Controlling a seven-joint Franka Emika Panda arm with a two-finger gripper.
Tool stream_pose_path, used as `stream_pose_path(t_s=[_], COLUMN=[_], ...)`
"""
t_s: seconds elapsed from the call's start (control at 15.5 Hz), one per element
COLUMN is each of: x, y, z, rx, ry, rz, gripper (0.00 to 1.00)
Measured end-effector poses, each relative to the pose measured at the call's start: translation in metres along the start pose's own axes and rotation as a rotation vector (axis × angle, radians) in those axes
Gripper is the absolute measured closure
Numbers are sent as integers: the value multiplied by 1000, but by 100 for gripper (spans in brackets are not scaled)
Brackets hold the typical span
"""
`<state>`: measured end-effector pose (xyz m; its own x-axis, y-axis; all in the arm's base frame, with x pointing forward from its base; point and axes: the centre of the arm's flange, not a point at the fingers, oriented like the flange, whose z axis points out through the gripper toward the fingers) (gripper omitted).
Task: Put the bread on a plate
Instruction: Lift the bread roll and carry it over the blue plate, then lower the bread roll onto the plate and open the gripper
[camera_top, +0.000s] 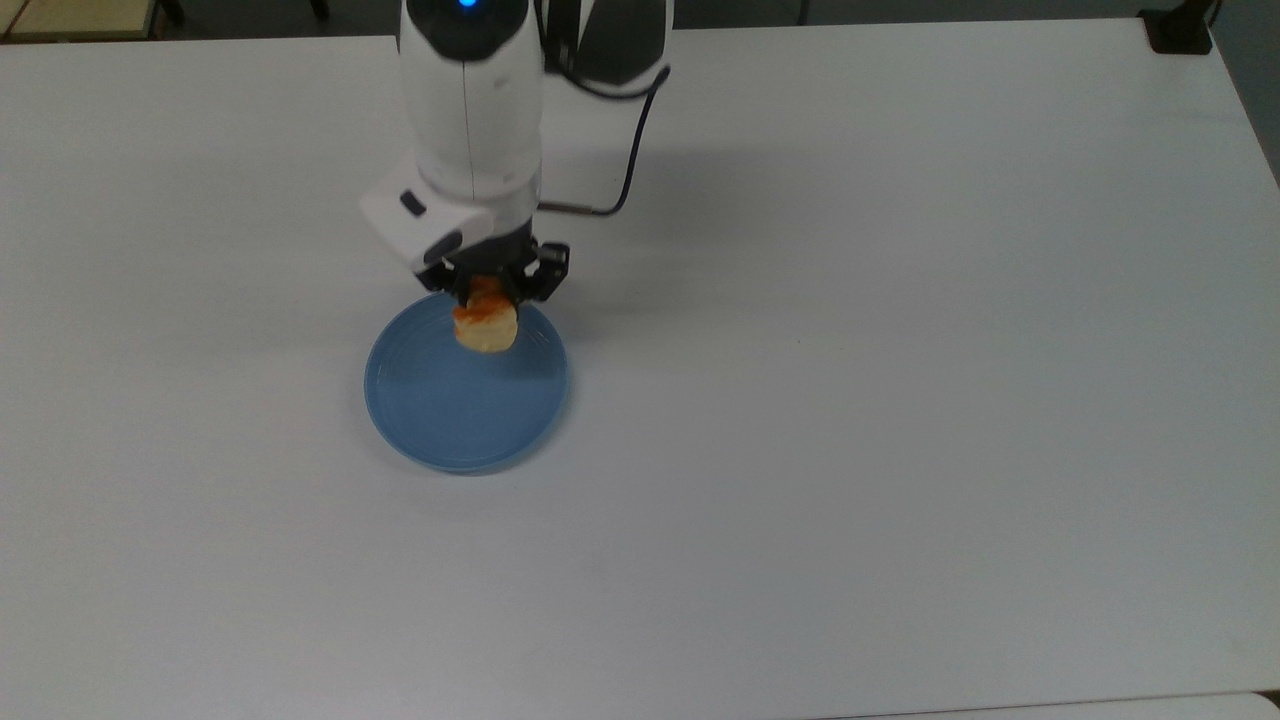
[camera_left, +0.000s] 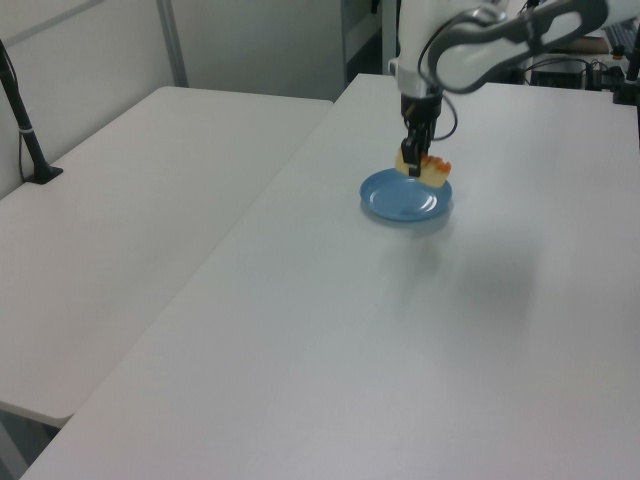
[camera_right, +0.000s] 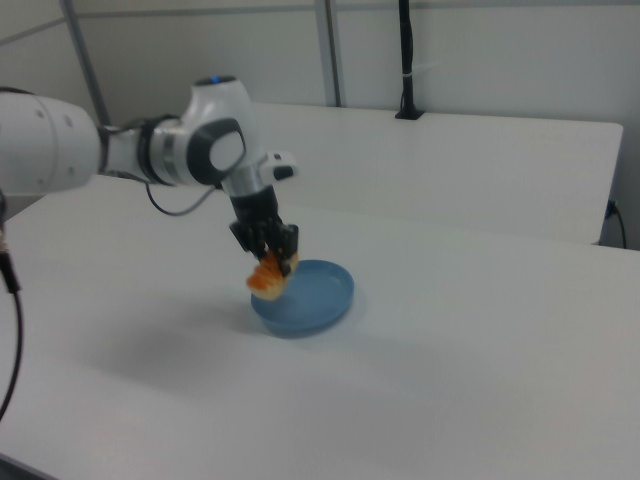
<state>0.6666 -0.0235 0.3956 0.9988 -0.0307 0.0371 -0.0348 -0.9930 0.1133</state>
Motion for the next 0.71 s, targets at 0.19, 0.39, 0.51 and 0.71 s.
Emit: stream_pose_path(t_s=[0.19,0.39,0.51,0.71], x=[22,38,43,45], y=[-3,1,5,5], z=[56,76,75,71], rx=[-29,-40,-42,-42], ry=[15,49,59,67], rz=[3,61,78,81], gripper=[51,43,36,9])
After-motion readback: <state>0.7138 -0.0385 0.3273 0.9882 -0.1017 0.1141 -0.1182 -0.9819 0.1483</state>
